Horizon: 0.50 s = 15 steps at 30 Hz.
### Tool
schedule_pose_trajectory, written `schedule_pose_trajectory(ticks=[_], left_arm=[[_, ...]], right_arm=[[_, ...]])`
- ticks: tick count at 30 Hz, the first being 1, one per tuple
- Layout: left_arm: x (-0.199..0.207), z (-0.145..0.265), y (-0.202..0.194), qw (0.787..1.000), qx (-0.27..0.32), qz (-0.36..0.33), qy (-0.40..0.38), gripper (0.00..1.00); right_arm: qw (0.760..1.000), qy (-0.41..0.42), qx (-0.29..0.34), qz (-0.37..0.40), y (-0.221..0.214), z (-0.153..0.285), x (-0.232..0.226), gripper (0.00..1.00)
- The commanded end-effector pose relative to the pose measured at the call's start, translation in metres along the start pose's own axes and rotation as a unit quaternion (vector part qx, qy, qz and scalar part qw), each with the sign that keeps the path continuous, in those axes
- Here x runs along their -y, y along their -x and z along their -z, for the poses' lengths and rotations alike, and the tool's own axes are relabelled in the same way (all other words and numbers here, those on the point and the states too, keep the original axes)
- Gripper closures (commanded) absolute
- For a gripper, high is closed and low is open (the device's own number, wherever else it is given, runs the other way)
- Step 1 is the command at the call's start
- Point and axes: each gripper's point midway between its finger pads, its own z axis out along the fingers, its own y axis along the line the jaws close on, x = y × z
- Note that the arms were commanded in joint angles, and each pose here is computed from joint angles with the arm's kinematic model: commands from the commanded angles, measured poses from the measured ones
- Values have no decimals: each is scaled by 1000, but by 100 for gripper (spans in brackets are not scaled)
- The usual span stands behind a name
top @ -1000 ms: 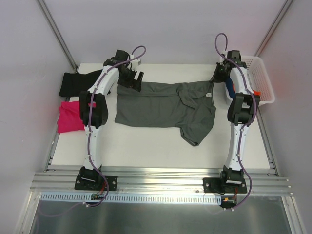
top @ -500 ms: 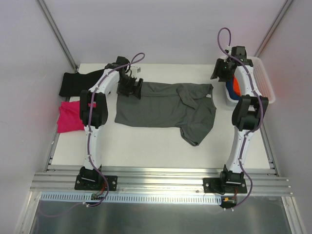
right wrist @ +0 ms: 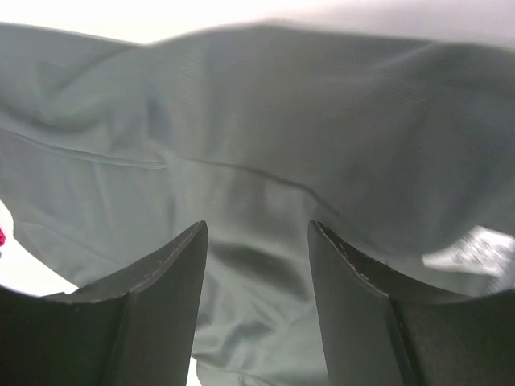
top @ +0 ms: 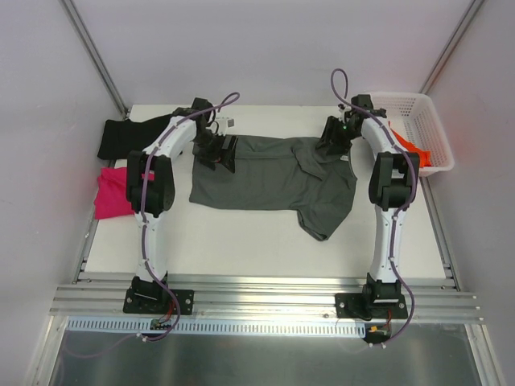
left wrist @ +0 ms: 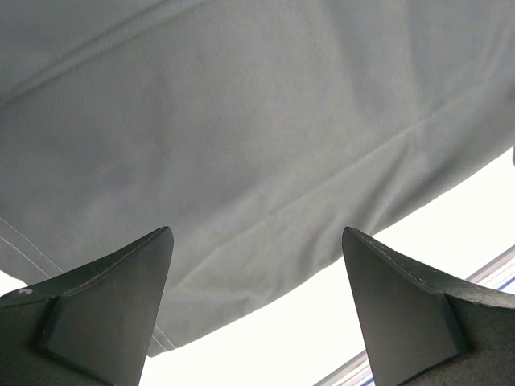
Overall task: Fold and stack the t-shirts
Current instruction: Fold the flattened tshirt in 1/3 of the way
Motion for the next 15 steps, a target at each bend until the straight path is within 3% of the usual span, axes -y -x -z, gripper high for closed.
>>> schedule_pose_trajectory(ticks=[1,7,15], left_arm=[[18,22,-8,1000,0,0,-6,13],[12,16,-45,999,-44,13,4,13],[7,1,-73,995,-87,42,4,15]], right_arm=[[1000,19,-4,-14,2,-8,-1,44],[1000,3,-3,-26,7,-18,20,44],[998,-11,48,-42,45,-11,37,41]])
